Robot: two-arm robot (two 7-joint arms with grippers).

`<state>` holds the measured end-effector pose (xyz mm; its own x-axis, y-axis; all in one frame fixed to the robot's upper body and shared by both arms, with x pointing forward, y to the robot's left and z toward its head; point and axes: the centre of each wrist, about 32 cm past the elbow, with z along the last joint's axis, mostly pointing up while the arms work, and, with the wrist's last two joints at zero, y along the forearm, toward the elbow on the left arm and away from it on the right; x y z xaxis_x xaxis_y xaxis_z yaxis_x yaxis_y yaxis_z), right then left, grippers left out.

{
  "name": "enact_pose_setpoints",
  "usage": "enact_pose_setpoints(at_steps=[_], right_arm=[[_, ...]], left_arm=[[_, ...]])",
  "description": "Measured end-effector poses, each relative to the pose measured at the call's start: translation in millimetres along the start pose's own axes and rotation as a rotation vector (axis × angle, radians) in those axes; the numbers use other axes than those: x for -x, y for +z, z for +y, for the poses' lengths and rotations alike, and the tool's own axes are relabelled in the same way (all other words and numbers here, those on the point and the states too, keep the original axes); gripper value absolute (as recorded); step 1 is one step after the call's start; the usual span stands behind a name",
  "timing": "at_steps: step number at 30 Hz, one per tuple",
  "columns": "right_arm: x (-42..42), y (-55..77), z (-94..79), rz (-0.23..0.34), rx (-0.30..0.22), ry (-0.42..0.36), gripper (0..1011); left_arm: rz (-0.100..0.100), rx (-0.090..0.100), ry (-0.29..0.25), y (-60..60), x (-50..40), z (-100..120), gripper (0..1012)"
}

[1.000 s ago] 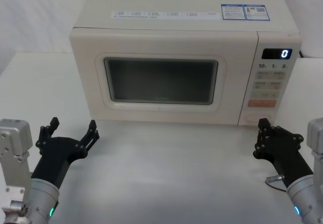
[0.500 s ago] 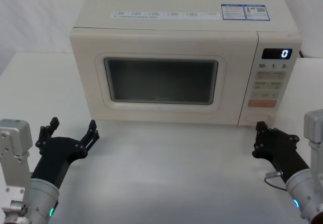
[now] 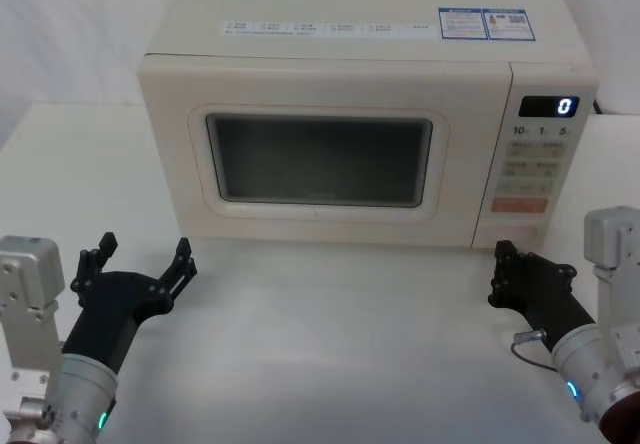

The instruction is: Press the button to open the microwave door with one hand; close the microwave door with the other hand.

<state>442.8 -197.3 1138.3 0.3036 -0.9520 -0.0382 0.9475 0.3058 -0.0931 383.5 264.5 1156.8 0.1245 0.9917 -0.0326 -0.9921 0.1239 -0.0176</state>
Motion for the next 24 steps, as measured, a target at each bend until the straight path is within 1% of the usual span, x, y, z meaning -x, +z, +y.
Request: enact_pose_setpoints(at_steps=[13,17,24], right_arm=[[-0.5,-5.6,7.3,0.056,0.025,-0.016,0],[-0.3,-6.5,8.9,0.06,0.027,-0.021,0],[-0.4,-7.7,12.7,0.039,0.023,-0.034,0]], left_arm=[[0.0,0.0,0.0,0.0,0.0,0,1001],[0.0,0.0,0.0,0.0,0.0,0,1001],[0.0,0.0,0.0,0.0,0.0,0,1001]])
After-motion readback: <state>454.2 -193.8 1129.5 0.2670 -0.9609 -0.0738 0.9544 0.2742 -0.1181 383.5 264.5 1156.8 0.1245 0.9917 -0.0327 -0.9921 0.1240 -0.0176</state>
